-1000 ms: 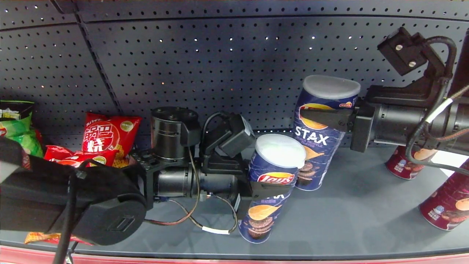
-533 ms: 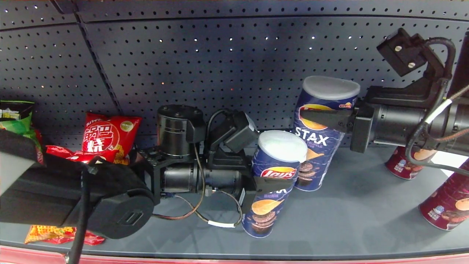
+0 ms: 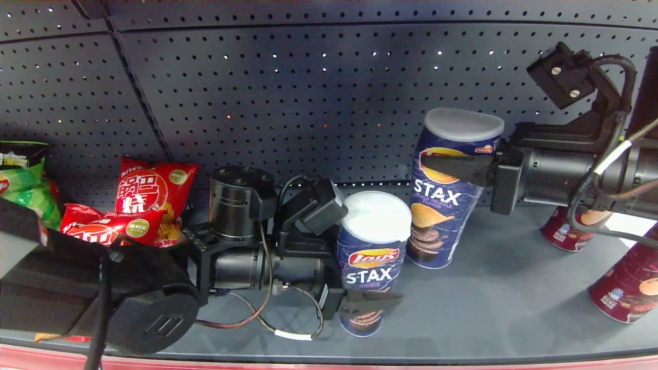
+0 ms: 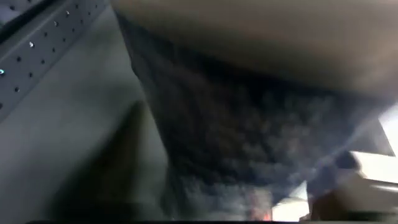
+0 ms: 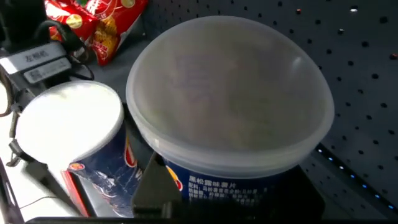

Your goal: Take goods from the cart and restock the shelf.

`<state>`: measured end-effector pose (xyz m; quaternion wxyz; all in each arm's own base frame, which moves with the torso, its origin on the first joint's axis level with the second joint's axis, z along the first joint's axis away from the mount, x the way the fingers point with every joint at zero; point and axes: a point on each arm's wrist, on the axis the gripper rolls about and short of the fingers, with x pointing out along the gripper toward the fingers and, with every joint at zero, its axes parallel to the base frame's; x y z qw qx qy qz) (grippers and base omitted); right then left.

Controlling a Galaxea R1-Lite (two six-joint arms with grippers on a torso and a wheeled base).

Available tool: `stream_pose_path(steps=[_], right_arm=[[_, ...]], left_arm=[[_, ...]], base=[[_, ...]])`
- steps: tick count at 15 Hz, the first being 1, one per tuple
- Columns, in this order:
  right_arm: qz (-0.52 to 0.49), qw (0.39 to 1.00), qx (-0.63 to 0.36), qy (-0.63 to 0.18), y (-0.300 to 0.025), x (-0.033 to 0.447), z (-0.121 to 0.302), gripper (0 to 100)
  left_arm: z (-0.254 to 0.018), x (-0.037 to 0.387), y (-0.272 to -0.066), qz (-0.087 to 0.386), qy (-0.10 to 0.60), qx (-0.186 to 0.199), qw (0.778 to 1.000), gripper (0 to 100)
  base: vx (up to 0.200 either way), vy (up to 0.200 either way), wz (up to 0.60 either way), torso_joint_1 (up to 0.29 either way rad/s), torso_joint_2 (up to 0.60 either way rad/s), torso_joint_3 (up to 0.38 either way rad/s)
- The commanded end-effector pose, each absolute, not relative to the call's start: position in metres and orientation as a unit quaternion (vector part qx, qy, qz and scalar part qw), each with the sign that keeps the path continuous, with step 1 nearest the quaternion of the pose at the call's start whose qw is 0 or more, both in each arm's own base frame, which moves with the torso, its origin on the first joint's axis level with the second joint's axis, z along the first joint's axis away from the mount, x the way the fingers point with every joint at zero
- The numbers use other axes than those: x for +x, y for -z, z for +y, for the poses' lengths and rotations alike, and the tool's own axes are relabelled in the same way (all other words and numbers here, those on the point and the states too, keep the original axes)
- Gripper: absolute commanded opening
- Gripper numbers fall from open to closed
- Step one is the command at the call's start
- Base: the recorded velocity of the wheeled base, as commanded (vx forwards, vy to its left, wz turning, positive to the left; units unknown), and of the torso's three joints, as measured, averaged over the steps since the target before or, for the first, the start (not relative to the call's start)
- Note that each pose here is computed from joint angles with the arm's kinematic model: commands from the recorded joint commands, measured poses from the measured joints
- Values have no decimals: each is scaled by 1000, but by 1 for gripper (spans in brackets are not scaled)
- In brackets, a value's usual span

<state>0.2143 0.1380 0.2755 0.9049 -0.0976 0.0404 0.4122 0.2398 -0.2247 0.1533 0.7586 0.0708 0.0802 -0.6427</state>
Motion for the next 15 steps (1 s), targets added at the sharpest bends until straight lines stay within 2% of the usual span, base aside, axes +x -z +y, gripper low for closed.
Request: stream_pose_path(steps=[1,3,4,7,8,9,10,11,12,13,14,15], right_arm=[[41,905,-98,-413,-275,214,138,0],[41,905,-98,-413,-275,214,138,0],[42,905,-98,-413,-275,214,138,0],[43,904,-98,-413,-274,215,139,0],[42,904,-98,-413,-274,215,139,0],[42,905,-98,-413,-274,215,139,0],[42,905,-97,-413,-275,215,139,0],[41,905,-98,-413,-275,215,139,0],[42,905,-97,-413,-275,215,139,0],[43,905,-98,-413,-274,215,139,0],[42,905,-98,-413,-274,215,139,0],[43,905,-98,-413,-274,215,139,0]], left_arm=[[-216,237,-158,76,637,71,764,100],[-209,231,-157,81,635,70,765,100],[-197,225,-154,91,628,70,769,100],[-158,204,-144,123,586,69,798,100],[-135,191,-145,127,555,66,819,100],[-124,181,-150,125,533,57,835,100],[-106,162,-160,114,481,34,869,100],[-96,149,-166,103,448,18,888,100],[-68,133,-176,66,374,3,925,100],[-52,127,-185,36,330,2,943,100],[-26,111,-200,-18,251,4,968,100],[-12,92,-204,-46,193,9,980,100]], base=[[0,0,0,0,0,0],[0,0,0,0,0,0],[0,0,0,0,0,0],[0,0,0,0,0,0],[0,0,0,0,0,0],[0,0,0,0,0,0],[0,0,0,0,0,0],[0,0,0,0,0,0],[0,0,0,0,0,0],[0,0,0,0,0,0],[0,0,0,0,0,0],[0,0,0,0,0,0]])
